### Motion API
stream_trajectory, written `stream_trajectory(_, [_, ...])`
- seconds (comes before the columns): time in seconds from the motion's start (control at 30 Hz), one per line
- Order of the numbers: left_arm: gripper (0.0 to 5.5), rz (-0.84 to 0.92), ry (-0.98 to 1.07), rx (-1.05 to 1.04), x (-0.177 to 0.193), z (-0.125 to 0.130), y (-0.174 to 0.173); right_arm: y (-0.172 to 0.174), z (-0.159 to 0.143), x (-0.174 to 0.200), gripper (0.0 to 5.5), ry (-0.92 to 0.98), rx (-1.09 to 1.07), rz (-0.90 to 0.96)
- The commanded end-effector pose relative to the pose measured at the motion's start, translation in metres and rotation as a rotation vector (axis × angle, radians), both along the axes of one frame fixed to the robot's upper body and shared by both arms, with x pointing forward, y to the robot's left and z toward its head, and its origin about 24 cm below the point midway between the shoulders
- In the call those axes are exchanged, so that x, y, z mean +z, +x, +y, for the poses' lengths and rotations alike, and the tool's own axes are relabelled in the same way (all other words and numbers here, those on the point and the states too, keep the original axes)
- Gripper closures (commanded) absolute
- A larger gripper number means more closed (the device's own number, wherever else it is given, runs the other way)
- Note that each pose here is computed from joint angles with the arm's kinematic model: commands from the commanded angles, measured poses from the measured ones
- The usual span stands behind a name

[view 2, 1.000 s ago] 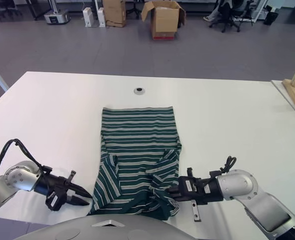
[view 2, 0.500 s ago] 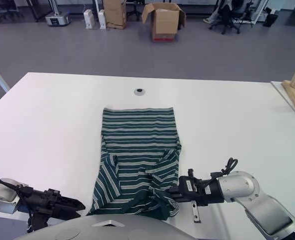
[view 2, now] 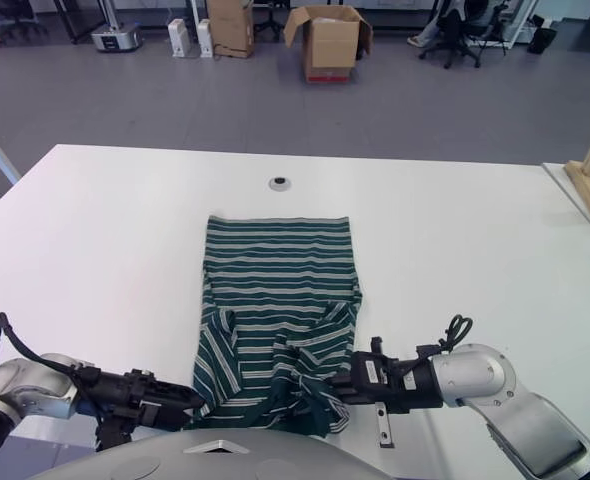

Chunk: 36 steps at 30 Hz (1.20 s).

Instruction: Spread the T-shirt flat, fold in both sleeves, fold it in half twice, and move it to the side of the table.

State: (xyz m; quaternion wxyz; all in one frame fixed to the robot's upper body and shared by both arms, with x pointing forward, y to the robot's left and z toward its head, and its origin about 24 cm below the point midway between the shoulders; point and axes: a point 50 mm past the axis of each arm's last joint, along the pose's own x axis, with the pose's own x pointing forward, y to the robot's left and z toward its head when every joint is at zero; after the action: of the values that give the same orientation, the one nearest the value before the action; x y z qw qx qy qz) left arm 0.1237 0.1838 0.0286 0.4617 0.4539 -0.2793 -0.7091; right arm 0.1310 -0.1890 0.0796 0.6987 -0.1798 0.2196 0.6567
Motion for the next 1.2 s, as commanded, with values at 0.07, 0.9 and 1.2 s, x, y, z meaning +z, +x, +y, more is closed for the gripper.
stream_trajectory(0.07, [3.91, 0.168, 0.497, -0.193, -0.039, 0.023, -0.037, 0.006, 0.003, 0.004, 5.48, 0.008, 0.006, -0.033])
stream_trajectory(0.9, [5.5, 1.116, -0.264, 0.375, 0.106, -0.041, 0.158, 0.081, -0.059, 0.031, 5.48, 0.354, -0.425, 0.452])
stream_trajectory(1.2, [5.5, 1.155, -0.368, 0.626, 0.119, -0.061, 0.238, 0.162, -0.078, 0.014, 5.48, 0.436, -0.763, 0.394])
